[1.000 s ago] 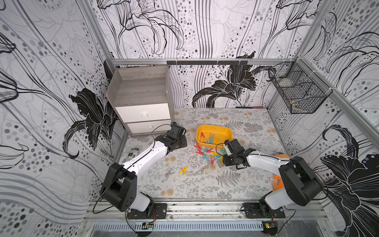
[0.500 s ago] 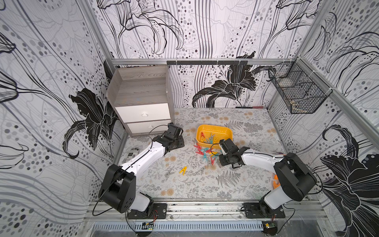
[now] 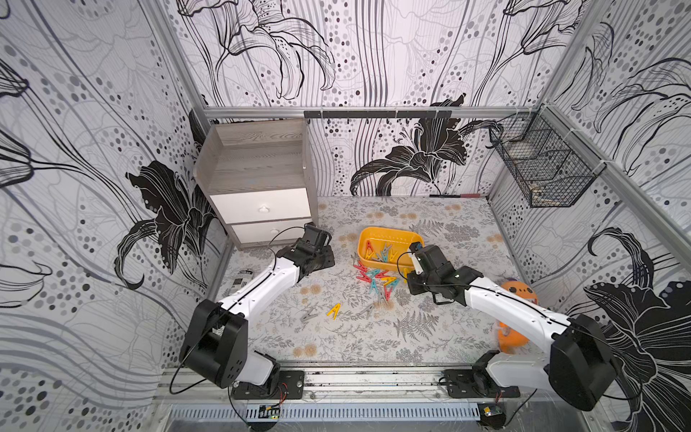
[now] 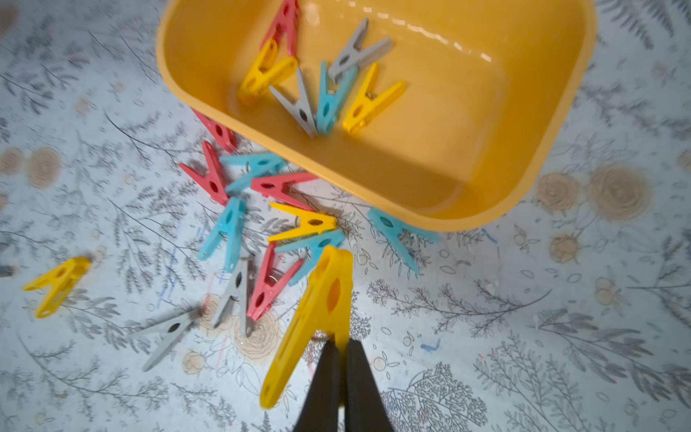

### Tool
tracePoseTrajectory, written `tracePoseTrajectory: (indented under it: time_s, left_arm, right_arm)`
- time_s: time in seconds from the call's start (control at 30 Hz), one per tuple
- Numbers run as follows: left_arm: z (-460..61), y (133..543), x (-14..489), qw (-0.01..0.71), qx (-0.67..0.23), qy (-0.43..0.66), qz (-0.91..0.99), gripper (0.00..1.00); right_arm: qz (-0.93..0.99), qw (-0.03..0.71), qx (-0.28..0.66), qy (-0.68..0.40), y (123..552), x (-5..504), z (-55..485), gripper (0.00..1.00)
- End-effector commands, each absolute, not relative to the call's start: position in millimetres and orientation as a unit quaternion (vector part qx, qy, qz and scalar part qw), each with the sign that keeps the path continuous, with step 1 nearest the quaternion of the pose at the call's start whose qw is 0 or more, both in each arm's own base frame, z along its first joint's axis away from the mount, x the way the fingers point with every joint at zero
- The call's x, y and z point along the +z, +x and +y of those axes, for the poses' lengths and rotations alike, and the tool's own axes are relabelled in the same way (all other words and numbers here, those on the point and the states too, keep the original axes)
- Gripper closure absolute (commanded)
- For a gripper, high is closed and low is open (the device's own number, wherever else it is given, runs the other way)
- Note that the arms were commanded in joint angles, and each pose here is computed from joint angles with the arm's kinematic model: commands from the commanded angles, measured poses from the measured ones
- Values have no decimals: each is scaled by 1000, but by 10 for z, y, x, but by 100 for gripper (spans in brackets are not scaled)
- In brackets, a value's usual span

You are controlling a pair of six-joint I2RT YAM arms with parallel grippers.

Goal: Put the clothespins into the storage box
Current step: Pick up the clothespin from the center of the board, then place the clothespin in the storage box.

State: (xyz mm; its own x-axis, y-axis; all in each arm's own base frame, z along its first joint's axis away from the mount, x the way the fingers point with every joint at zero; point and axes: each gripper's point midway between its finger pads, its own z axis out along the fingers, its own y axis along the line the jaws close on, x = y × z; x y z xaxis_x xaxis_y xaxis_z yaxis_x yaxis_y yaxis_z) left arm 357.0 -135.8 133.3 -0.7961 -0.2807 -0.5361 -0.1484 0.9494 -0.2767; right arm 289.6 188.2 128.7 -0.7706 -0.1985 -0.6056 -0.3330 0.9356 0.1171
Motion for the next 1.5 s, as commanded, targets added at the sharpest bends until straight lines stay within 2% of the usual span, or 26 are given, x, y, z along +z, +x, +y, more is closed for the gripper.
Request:
tracePoseTrajectory:
  time_s: [0.0, 0.1, 0.23, 0.53, 0.77, 1.03, 1.3, 1.47]
  left_arm:
    - [-1371, 3615, 1429, 314, -123, -108, 935, 60]
    - [-1384, 3604, 1436, 313, -129, -111, 934, 60]
    - [-1440, 3545, 1411, 305, -149, -113, 934, 59]
    - [-1404, 3413, 1370, 301, -145, -114, 936, 59]
    - [-1404, 3422, 1334, 298, -141, -109, 938, 59]
    - [-1415, 3448, 1340, 300, -138, -104, 938, 59]
    - [-1412, 3477, 1388, 304, -136, -102, 937, 59]
    - [-1418, 3500, 1396, 305, -135, -103, 937, 59]
  right_arm:
    - [925, 340, 89, -142, 3143, 1590, 1832, 96]
    - [925, 351, 75, -123, 3532, 1649, 1697, 97]
    - [933, 337, 60, -111, 4017, 1483, 1531, 97]
    - [954, 279, 49, -97, 4562, 862, 1463, 97]
    - [963, 256, 38, -78, 4651, 622, 1455, 97]
    - [967, 244, 27, -71, 4648, 519, 1418, 88]
    - [950, 295, 66, -74, 4654, 1110, 1516, 79]
    - [937, 326, 91, -89, 4375, 1503, 1502, 79]
